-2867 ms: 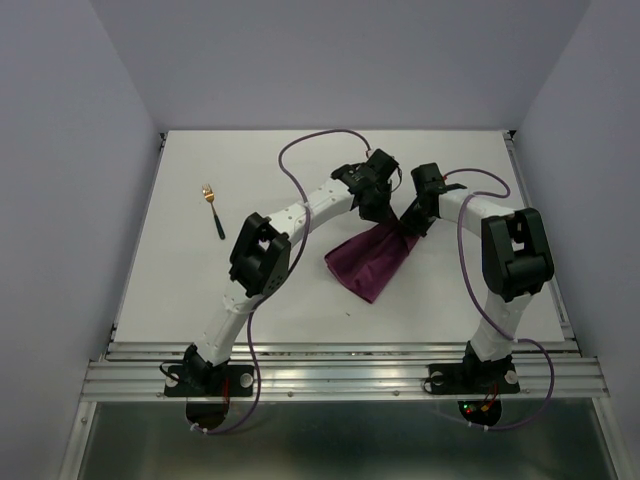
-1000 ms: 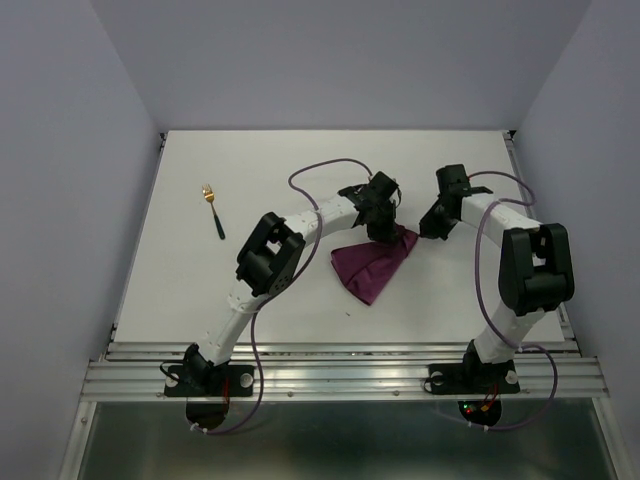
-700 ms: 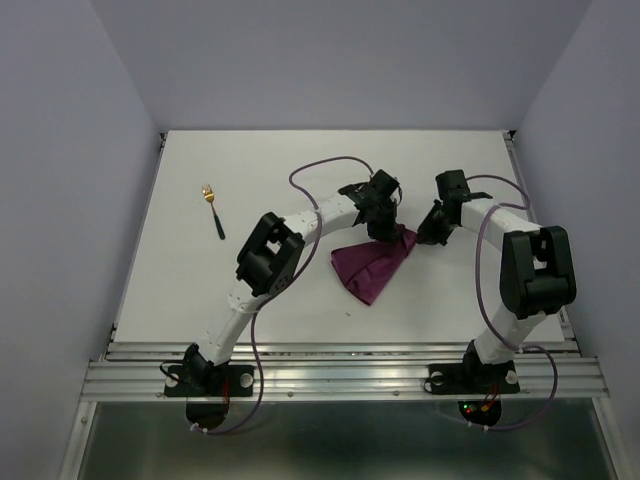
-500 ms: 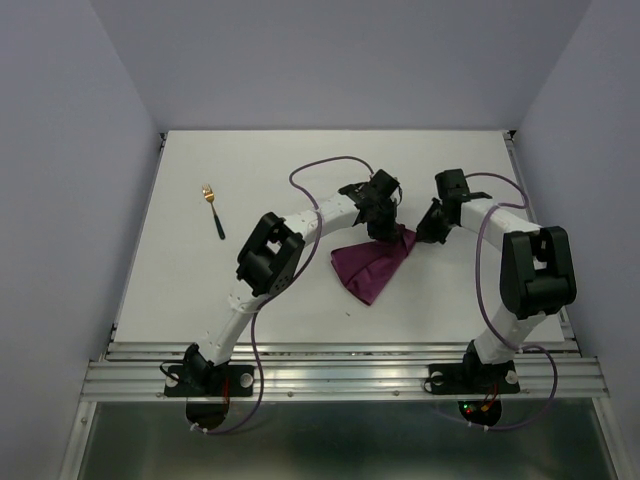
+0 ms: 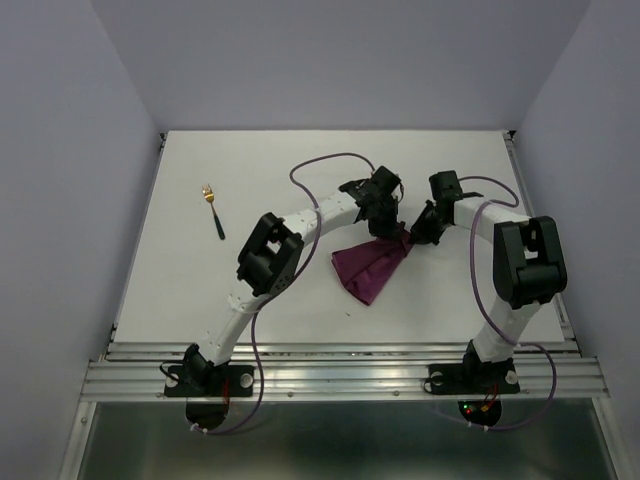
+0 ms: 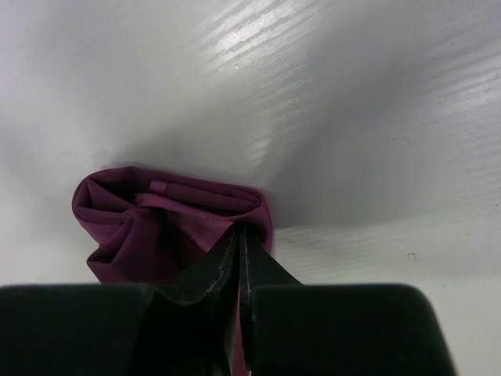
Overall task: Fold the napkin into a case and place the utensils inside
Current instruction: Fold the 2/3-rectangle-folded napkin at the center of the board.
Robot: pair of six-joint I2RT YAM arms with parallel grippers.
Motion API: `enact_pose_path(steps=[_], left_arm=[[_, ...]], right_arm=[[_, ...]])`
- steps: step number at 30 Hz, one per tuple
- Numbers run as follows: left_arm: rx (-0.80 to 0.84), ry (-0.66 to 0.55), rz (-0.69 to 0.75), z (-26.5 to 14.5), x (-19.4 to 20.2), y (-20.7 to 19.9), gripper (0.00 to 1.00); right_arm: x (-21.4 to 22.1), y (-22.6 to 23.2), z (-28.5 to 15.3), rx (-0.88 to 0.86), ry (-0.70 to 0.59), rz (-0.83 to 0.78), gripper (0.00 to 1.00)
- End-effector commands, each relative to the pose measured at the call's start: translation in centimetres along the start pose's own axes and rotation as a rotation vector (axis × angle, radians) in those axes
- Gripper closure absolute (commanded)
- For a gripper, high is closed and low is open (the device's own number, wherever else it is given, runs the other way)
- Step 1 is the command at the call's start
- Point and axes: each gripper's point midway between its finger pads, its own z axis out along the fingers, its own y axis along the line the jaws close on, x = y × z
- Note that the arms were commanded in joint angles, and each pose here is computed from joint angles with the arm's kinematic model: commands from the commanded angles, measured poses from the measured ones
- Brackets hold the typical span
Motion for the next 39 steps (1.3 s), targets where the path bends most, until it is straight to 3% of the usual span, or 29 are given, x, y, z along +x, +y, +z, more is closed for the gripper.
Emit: enact_pose_path(steps=[1, 32, 39], left_arm=[[0.046, -0.038, 0.016, -1.6, -1.6, -2.2, 1.00], [0.064, 0.051, -0.070, 2.2, 0.0, -1.6, 1.00], [0.039, 0.059, -0.056, 2.4, 0.5, -0.7, 1.00]], right_arm=[[0.5, -1.5, 1.8, 0.078, 0.002, 0.053, 0.93], [0.7, -0.5, 2.0, 0.079, -0.018, 0.091, 0.93], [-1.7, 1.2, -2.0, -0.012, -0.155, 0.083, 0.80]])
